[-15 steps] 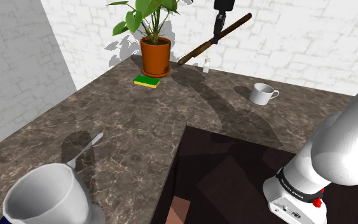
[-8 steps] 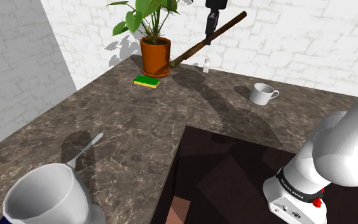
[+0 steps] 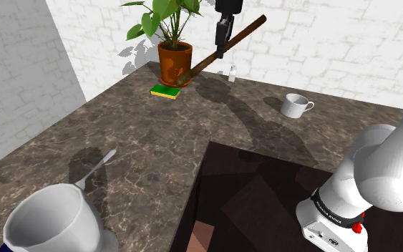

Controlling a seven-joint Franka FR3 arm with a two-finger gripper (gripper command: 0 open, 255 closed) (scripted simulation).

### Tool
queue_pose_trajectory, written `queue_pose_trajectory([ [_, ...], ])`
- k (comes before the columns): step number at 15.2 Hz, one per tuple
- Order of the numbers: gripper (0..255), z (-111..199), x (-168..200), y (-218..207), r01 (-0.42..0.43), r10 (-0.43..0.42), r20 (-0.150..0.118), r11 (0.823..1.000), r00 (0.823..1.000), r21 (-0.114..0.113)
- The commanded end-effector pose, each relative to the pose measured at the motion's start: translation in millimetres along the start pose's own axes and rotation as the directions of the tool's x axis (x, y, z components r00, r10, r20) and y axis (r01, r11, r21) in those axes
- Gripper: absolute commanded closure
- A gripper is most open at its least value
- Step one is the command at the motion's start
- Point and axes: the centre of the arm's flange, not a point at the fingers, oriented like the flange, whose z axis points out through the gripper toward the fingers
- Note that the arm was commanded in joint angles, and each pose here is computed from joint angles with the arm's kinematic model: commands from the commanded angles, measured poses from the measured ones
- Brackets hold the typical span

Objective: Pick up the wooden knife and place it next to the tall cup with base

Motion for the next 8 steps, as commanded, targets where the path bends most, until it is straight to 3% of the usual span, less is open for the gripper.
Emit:
queue_pose_trajectory([
  [1,255,-1.2,8.2,-26.7,-0.001,0.001,-0.001,1.000,1.000,0.000],
  [8,255,-1.9,38.0,-114.1,-0.001,0.001,-0.001,1.000,1.000,0.000],
])
